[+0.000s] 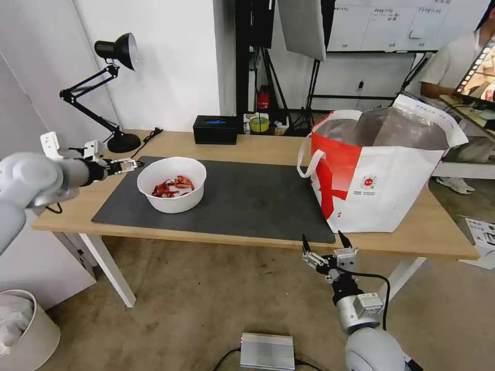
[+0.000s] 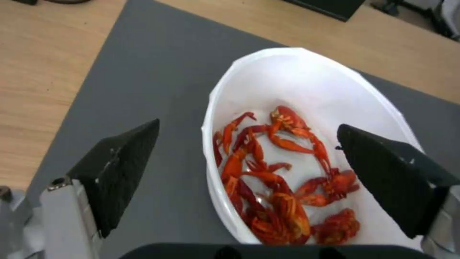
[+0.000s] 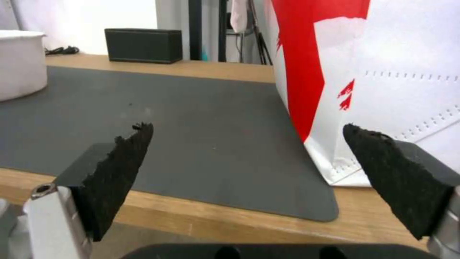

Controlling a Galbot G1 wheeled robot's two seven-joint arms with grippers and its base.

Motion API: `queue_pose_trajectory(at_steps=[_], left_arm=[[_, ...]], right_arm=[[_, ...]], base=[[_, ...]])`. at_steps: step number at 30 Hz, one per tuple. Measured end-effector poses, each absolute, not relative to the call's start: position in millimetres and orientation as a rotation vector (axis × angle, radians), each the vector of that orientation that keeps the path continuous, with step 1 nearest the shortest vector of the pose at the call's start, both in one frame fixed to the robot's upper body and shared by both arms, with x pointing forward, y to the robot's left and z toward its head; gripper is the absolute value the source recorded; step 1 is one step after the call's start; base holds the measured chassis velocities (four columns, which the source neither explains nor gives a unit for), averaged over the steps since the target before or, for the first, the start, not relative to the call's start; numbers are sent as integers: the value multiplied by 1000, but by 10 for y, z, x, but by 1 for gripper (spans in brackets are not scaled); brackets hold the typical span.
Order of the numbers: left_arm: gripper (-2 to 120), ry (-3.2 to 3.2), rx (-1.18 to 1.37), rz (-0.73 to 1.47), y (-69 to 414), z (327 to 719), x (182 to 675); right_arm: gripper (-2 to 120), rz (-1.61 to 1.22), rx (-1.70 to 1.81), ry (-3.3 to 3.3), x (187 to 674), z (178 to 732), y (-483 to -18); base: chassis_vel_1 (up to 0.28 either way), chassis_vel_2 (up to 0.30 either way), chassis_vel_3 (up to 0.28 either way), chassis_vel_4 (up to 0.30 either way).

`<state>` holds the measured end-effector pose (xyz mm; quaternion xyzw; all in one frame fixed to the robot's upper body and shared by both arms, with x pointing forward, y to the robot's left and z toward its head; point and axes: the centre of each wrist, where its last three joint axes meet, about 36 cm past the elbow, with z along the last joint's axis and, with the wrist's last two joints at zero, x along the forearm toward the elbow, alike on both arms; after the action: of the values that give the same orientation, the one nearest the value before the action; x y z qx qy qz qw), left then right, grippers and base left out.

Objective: Pick up the trash from the table and place it into the takeout bag.

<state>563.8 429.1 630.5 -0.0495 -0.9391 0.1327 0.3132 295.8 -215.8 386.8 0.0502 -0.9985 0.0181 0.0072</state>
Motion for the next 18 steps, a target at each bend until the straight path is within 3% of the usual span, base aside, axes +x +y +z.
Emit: queue_pose_trajectory(at_steps=[18], left_arm=[[100, -2397, -43, 204, 4058, 5804, 5877]], right_arm=[[100, 57, 157, -3123, 2958, 3868, -2158]], base=[[0, 0, 0, 0]])
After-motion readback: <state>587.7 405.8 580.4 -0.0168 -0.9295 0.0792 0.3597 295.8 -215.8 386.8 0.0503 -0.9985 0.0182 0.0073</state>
